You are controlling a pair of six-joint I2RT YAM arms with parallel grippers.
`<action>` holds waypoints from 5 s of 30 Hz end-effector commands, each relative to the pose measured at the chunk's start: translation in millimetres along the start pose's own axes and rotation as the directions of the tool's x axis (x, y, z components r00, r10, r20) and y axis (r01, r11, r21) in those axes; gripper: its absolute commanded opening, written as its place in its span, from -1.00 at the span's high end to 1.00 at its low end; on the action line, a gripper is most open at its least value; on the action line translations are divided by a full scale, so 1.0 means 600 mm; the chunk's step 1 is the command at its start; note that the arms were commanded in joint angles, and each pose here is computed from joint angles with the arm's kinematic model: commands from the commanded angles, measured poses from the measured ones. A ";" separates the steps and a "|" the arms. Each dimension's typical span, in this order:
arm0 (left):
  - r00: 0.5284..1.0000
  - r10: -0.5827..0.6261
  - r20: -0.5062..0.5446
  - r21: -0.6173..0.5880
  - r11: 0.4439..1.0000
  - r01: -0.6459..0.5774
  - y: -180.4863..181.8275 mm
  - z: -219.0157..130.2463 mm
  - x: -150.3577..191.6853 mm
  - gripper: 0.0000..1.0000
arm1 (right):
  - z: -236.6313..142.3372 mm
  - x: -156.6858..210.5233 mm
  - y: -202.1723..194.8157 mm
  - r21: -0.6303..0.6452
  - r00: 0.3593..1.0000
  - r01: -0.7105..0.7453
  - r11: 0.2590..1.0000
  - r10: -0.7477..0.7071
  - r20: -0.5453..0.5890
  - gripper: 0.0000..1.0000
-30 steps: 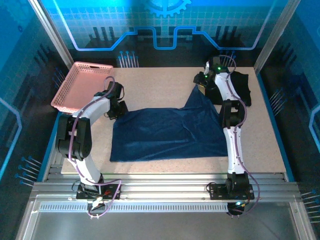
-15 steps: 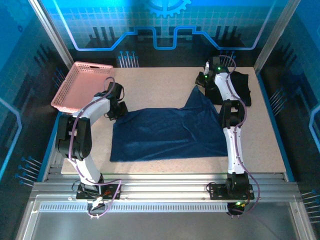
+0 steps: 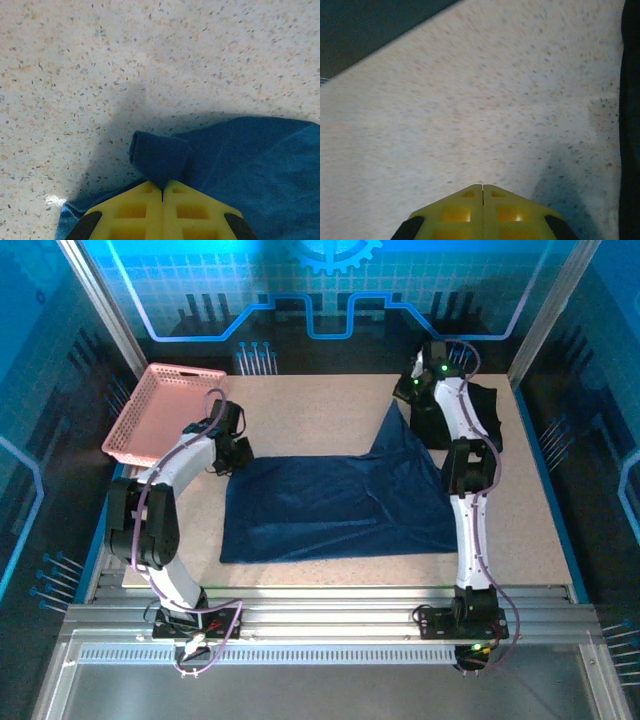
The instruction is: Fold and stack the t-shirts
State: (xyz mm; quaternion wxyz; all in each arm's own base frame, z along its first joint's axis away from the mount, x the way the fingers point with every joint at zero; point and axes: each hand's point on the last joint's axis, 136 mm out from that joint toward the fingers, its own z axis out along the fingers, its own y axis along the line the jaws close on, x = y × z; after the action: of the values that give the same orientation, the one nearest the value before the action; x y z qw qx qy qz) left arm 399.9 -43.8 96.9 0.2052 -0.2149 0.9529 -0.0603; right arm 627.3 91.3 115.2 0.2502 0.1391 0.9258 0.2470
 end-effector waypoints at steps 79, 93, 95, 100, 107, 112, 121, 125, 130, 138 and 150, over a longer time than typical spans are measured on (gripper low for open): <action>0.994 -0.075 0.074 -0.054 0.995 0.079 0.143 -0.105 0.219 1.00 | -0.400 0.385 -0.153 0.029 0.878 -0.458 0.888 0.457 -0.142 1.00; 0.988 -0.142 0.067 -0.090 0.985 0.148 0.164 -0.073 0.264 1.00 | -0.353 0.452 -0.246 0.147 0.827 -0.514 0.845 0.534 -0.175 1.00; 0.985 -0.159 0.061 -0.098 0.981 0.165 0.167 -0.070 0.268 0.90 | -0.350 0.456 -0.254 0.163 0.821 -0.519 0.839 0.542 -0.177 1.00; 0.968 -0.231 0.095 -0.110 0.964 0.241 0.176 -0.084 0.264 -0.06 | -0.342 0.481 -0.279 0.216 0.806 -0.524 0.824 0.562 -0.188 1.00; 0.926 -0.310 0.215 -0.009 0.948 0.319 0.159 -0.143 0.200 -0.59 | -0.340 0.491 -0.293 0.246 0.797 -0.525 0.815 0.572 -0.192 0.82; 0.962 -0.266 0.063 0.017 0.964 0.265 0.117 -0.102 0.189 -0.60 | -0.346 0.473 -0.286 0.231 0.815 -0.511 0.828 0.552 -0.175 0.13; 0.966 -0.232 -0.114 -0.086 0.971 0.223 0.102 -0.022 0.178 -0.44 | -0.341 0.402 -0.124 0.027 0.943 -0.218 0.976 0.218 -0.251 -0.32; 0.965 -0.234 -0.119 -0.096 0.970 0.224 0.098 0.001 0.170 -0.35 | -0.311 0.415 -0.091 0.075 0.941 -0.016 0.997 0.040 -0.335 -0.36; 0.966 -0.218 -0.140 -0.095 0.974 0.206 0.087 0.020 0.160 -0.24 | -0.255 0.403 -0.094 0.158 0.913 0.159 0.975 -0.084 -0.399 -0.35; 0.963 -0.208 -0.172 -0.089 0.977 0.195 0.079 0.041 0.161 -0.04 | -0.164 0.385 -0.152 0.363 0.893 0.251 0.897 -0.070 -0.444 -0.25; 0.945 -0.254 -0.206 -0.047 0.967 0.250 0.092 0.059 0.164 0.94 | -0.122 0.334 -0.202 0.470 0.948 0.086 0.879 0.074 -0.311 1.00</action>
State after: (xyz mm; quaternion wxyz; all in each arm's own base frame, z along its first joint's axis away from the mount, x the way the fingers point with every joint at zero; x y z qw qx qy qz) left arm 313.6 -43.5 17.7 0.0921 -0.3218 0.9383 -0.0867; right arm 393.7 53.2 22.0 0.0277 0.1100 0.9931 0.0307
